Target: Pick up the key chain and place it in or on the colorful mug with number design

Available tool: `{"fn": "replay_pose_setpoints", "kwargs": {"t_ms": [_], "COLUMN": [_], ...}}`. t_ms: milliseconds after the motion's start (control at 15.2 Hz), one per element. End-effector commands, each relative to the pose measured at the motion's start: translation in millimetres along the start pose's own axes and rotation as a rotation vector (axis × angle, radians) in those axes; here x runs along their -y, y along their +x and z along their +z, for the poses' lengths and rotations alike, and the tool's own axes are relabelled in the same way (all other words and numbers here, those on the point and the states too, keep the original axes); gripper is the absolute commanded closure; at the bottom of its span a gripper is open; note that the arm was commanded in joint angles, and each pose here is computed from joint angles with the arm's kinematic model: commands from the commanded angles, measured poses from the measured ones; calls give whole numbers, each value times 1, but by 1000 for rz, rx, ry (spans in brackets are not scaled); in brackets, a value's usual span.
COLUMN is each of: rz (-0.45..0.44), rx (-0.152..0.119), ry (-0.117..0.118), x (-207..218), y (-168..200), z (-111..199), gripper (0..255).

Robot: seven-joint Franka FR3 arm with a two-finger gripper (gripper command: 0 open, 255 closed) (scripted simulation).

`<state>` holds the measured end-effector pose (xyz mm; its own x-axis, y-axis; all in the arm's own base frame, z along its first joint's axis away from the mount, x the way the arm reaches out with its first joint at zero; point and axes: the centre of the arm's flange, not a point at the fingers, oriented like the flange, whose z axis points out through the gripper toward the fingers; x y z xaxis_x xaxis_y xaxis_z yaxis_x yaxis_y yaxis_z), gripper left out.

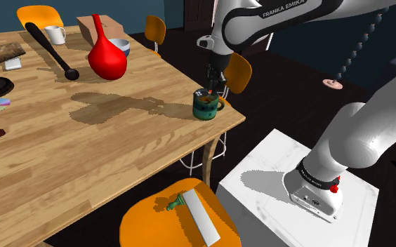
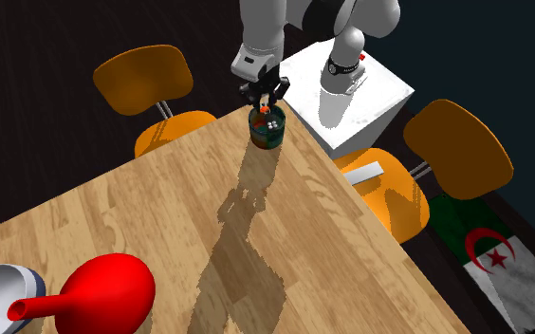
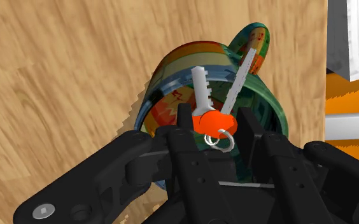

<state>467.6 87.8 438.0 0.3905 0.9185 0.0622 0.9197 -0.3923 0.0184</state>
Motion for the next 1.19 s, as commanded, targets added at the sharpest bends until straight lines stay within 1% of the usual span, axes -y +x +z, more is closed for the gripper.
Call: {"fn": "replay_pose_setpoints", "kwargs": {"t_ms": [0,66,396,660,1122], "rz": [0,0,0,0,0], "rx": [0,0,0,0,0], "ry": [0,0,0,0,0], "x": [0,0,0,0,0], "y": [0,0,0,0,0], "z": [0,0,0,-50,-50], "gripper": [255,0,0,0,0]}}
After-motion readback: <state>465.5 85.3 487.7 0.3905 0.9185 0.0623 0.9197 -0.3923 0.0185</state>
